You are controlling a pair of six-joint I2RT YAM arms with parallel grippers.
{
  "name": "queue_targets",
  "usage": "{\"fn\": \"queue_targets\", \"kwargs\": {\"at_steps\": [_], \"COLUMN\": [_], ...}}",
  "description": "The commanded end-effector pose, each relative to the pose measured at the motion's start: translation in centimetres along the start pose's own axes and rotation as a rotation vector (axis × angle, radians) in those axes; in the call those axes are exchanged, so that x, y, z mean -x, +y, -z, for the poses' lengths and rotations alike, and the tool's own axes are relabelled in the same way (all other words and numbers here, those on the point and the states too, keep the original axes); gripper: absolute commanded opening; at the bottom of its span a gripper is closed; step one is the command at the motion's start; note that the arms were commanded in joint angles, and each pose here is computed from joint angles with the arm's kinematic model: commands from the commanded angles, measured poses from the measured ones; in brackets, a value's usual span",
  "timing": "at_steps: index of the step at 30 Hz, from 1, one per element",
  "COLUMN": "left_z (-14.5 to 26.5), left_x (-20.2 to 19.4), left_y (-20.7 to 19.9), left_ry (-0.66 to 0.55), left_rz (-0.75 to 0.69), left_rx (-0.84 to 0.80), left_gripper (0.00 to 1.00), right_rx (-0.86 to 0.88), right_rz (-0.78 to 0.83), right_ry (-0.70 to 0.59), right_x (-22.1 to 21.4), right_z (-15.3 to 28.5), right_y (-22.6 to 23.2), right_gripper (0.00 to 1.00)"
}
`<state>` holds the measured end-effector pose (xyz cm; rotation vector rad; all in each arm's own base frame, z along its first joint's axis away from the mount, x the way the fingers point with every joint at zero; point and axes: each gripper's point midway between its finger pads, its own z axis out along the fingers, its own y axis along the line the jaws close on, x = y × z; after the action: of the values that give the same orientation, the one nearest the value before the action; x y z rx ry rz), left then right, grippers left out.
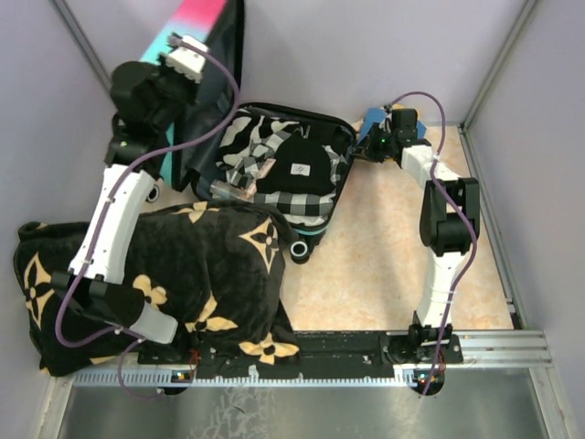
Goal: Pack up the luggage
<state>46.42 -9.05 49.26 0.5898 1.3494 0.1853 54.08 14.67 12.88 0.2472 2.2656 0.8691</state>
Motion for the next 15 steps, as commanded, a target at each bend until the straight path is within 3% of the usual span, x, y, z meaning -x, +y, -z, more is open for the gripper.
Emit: {"fn": "queue_targets", "kwargs": {"at_steps": [1, 11, 13, 15], "left_z": [-1.6, 1.5, 3.1, 4.6], "left_x": [-3.5, -2.2, -1.2, 0.1], "left_y": [-16.8, -31.5, -33.6, -34.6], "left_ry": [0.081, 0.037, 0.018, -0.007], "left_rz": [0.249, 0.308, 0.315, 0.326], "left_rx": [-0.500, -0.872, -0.982, -1.076], "left_gripper": [0.01, 0.01, 0.14, 0.53], "right_rx": [0.111, 0.098, 0.095, 0.095], "right_rz": [0.107, 0.103, 0.102, 0.104], "right_ry": [-0.117, -0.125, -0.122, -0.121], "right_x": [4.2, 4.3, 4.2, 4.2], "right_z": [1.3, 0.7, 0.6, 0.6], "right_y": [5.3, 5.1, 4.9, 4.8], "right_gripper": [0.00, 0.00, 0.00, 0.00]}}
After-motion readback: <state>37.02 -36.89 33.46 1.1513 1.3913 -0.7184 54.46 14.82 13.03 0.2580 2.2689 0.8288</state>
